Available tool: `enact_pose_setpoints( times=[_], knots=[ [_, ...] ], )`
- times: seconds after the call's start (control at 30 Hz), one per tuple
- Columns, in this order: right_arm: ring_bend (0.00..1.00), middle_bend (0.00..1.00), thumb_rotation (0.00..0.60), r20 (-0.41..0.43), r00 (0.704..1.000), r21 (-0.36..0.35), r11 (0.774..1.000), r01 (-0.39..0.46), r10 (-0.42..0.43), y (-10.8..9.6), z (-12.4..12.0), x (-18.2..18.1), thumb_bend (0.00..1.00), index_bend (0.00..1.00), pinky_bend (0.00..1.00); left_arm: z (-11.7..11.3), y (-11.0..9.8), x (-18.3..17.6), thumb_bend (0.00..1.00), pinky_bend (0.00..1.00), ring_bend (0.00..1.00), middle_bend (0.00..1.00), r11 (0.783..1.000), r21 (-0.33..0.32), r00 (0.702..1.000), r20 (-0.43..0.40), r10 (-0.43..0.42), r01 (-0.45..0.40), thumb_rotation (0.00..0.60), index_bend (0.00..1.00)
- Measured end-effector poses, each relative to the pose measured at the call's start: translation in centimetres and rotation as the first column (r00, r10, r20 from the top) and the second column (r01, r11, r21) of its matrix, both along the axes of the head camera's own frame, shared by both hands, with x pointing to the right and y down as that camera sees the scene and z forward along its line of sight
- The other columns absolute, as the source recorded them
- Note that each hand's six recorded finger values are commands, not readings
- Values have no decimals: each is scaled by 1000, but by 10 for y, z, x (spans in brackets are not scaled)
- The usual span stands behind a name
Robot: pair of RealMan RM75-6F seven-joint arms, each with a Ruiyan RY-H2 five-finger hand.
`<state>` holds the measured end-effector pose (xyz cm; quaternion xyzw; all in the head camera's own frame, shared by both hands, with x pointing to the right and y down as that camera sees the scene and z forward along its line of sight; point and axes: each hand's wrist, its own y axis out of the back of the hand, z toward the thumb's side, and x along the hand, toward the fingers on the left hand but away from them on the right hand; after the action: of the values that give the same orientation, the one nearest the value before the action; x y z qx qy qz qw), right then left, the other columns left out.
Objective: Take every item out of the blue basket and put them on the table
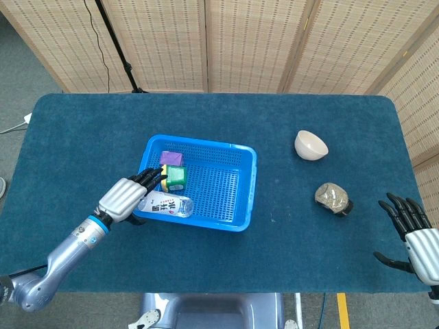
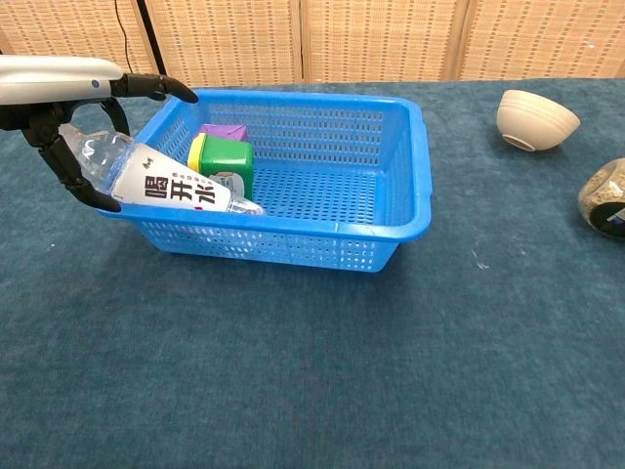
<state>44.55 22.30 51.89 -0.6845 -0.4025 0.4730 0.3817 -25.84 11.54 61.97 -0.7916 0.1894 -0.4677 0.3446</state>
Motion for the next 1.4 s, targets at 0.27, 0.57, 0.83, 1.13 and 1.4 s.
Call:
enact_pose_setpoints(
  times=[0.27, 0.57, 0.83, 1.13, 1.4],
  knots=[
    [0, 0, 600, 3, 1000, 3, 1000, -8, 8, -2, 1, 2, 0, 0, 31, 12, -4, 3, 147, 480, 249, 164, 1000, -2, 1000, 13, -28, 28, 600, 321],
    [0, 0, 600, 13, 1000, 6, 1000, -12, 12, -2, 1, 1, 0, 0, 36, 15, -9, 8, 314, 606, 438, 400, 998, 25, 999, 9, -52, 52, 600, 587],
    [0, 2, 600, 23, 1000, 11, 1000, -17, 17, -3, 0, 2, 0, 0, 38, -2, -21, 6, 369, 616, 452, 418, 990, 109, 995, -41, -91, 95, 600, 607],
    [0, 7, 600, 29, 999, 16, 1000, -26, 26, -4, -2, 4, 0, 0, 38, -54, -42, -4, 376, 616, 465, 431, 954, 246, 975, -185, -127, 171, 600, 622],
    [0, 8, 600, 39, 999, 16, 1000, -20, 19, -3, -4, 2, 0, 0, 38, -97, -68, -54, 376, 616, 465, 431, 898, 344, 954, -216, -206, 272, 600, 622]
  ],
)
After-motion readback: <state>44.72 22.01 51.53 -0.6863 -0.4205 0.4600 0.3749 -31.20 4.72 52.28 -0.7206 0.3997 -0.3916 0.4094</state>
